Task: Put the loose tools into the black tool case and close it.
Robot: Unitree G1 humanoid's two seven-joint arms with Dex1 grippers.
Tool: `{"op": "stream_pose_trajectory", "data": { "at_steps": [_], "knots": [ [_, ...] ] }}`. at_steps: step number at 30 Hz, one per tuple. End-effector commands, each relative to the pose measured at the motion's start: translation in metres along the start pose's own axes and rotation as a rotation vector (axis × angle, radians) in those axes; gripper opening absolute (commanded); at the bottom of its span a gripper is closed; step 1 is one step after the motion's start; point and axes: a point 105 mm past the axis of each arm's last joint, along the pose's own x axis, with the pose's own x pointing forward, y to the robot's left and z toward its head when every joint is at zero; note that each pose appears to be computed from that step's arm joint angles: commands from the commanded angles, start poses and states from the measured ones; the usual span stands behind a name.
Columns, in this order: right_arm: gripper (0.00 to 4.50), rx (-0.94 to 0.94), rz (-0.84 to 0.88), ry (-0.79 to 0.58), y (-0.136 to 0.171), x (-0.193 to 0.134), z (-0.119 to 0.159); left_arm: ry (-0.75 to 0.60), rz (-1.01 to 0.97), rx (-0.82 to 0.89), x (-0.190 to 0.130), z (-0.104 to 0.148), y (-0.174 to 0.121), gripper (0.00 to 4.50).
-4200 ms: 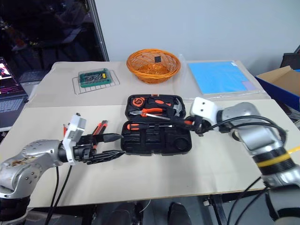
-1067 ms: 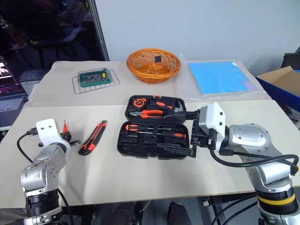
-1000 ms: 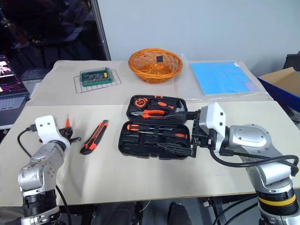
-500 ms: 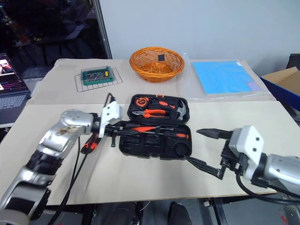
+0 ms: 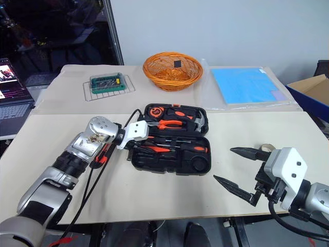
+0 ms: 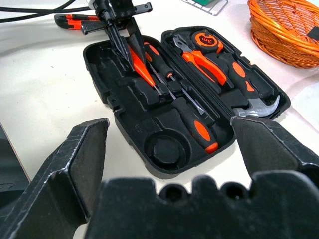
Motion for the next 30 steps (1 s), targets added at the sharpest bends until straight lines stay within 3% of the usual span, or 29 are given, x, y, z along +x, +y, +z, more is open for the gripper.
{"op": "stream_pose_trajectory", "data": {
  "at_steps": [1, 3, 5, 8, 9, 10, 13, 18, 19, 30],
  "knots": [
    [4.5, -0.046, 0.001, -0.03, 0.0, 0.002, 0.01, 0.03, -0.008, 0.024, 0.001, -0.001, 0.002, 0.48],
    [4.5, -0.046, 0.004, -0.032, 0.0, 0.003, 0.01, 0.032, -0.009, 0.017, 0.001, -0.002, 0.002, 0.48],
    [4.5, -0.046, 0.008, -0.034, 0.0, 0.004, 0.01, -0.024, 0.01, 0.014, -0.001, 0.005, 0.005, 1.49],
    [4.5, -0.045, 0.01, -0.035, 0.001, 0.004, 0.01, -0.172, 0.046, -0.029, -0.013, 0.025, 0.01, 2.49],
    [4.5, -0.043, 0.01, -0.037, 0.001, 0.004, 0.01, -0.232, 0.051, -0.074, -0.021, 0.031, 0.01, 2.78],
    [4.5, -0.041, 0.009, -0.038, 0.001, 0.004, 0.009, -0.269, 0.052, -0.104, -0.026, 0.034, 0.01, 2.78],
    [4.5, -0.036, 0.01, -0.042, 0.002, 0.006, 0.008, -0.4, 0.065, -0.218, -0.036, 0.046, 0.008, 2.16],
    [4.5, -0.038, 0.017, -0.058, 0.002, 0.011, 0.008, -0.449, 0.181, -0.337, -0.027, 0.042, 0.01, 0.24],
    [4.5, -0.039, 0.018, -0.059, 0.002, 0.012, 0.008, -0.446, 0.198, -0.353, -0.024, 0.039, 0.009, 0.05],
    [4.5, -0.036, 0.025, -0.067, 0.003, 0.017, 0.009, -0.269, 0.361, -0.423, -0.011, 0.004, 0.01, 0.05]
  ]
}}
